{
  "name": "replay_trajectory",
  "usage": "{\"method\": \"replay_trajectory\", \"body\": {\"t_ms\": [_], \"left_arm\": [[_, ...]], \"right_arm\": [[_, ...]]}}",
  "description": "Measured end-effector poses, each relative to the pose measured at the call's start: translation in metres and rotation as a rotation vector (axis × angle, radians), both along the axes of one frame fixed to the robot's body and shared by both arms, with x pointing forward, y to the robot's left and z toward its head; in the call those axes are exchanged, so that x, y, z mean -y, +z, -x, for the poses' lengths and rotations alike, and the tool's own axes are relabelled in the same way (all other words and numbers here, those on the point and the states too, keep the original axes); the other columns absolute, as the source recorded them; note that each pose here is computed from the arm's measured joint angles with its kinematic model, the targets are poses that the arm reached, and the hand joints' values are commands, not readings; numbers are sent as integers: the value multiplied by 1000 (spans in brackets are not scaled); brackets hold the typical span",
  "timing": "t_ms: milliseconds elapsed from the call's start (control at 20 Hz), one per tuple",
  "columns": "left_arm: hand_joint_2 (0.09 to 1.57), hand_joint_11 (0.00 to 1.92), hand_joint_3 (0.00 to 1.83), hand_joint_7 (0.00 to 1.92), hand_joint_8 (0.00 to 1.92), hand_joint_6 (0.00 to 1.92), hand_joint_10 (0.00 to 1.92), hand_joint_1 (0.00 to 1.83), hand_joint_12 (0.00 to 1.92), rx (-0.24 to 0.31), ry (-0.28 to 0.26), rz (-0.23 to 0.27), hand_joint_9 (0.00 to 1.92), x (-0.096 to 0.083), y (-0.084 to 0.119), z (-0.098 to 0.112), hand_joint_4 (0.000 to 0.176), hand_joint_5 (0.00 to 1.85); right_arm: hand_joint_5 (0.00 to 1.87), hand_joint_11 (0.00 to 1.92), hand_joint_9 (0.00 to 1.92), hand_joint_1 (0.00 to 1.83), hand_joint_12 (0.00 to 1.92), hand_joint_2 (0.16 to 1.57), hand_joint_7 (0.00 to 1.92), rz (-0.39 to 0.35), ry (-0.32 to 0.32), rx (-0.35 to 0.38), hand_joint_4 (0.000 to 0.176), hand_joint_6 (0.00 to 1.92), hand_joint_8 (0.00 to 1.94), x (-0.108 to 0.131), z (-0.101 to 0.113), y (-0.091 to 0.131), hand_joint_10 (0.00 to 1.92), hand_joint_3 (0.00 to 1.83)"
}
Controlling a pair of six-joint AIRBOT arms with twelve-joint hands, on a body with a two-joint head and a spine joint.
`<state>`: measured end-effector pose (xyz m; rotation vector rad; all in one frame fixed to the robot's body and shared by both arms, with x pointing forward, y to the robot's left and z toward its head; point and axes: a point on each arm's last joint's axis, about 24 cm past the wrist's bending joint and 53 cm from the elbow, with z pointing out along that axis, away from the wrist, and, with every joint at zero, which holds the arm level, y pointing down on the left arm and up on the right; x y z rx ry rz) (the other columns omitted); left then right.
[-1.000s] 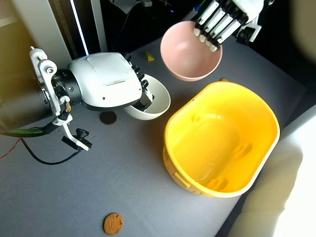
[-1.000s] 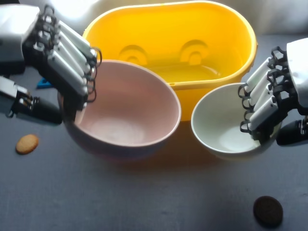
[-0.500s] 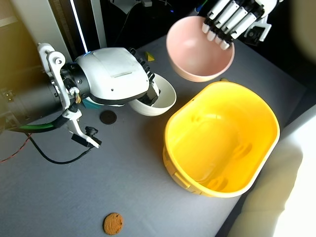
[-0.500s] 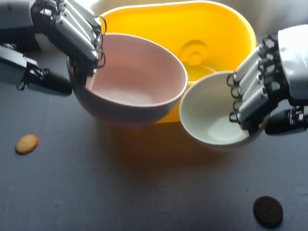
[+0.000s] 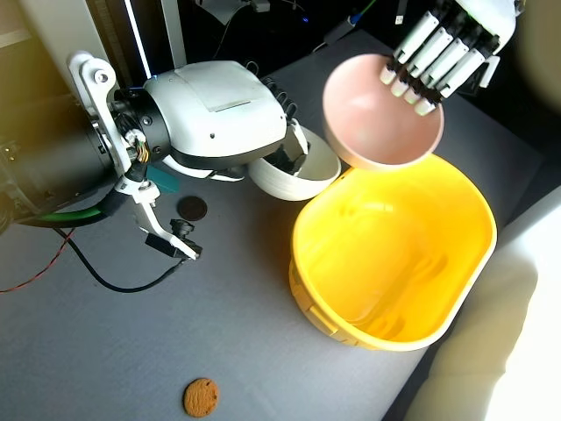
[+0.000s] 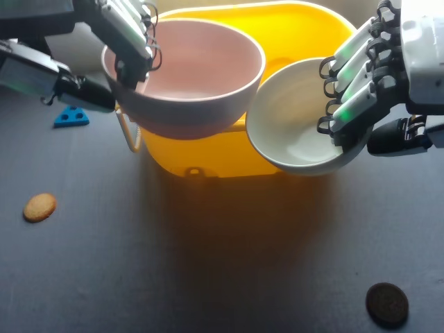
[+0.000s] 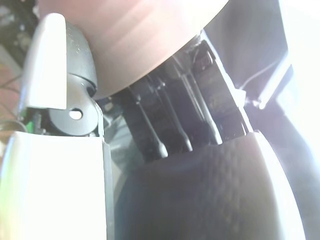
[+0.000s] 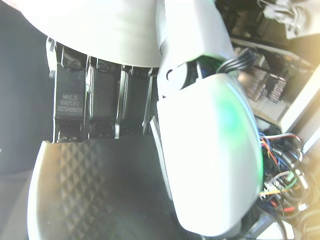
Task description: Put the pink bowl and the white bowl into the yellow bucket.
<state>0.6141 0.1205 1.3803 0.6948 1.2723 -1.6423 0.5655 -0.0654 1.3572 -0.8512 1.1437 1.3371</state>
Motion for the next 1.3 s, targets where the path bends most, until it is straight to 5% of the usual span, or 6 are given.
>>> {"method": "replay_trajectory", "body": {"t_ms": [600,950,1250,1300], "left_arm": [[1083,762,0,1089,708,1000,1080,1378,1116,32,54,-10,950,14,8,-41,0,1001],[1083,757,0,1101,687,1021,1077,1378,1090,28,83,-27,947,12,2,-55,0,989],[1089,731,0,1095,704,1050,1105,1376,1201,13,114,-50,937,13,-9,-70,0,962],[1076,709,0,1130,666,994,678,1266,1204,12,122,-50,997,13,-9,-73,0,1016]], "right_arm": [[1079,950,1106,1400,1007,1023,1289,-62,-179,224,0,756,408,10,-22,24,889,0],[1093,932,1081,1400,1046,1022,1280,-41,-246,201,0,747,473,13,-43,13,885,1],[1079,923,1092,1398,1029,1026,1249,-93,-298,135,0,770,501,17,-70,20,886,2],[1070,935,1102,1399,1009,1028,1238,-96,-306,110,0,775,521,19,-77,19,882,0]]}}
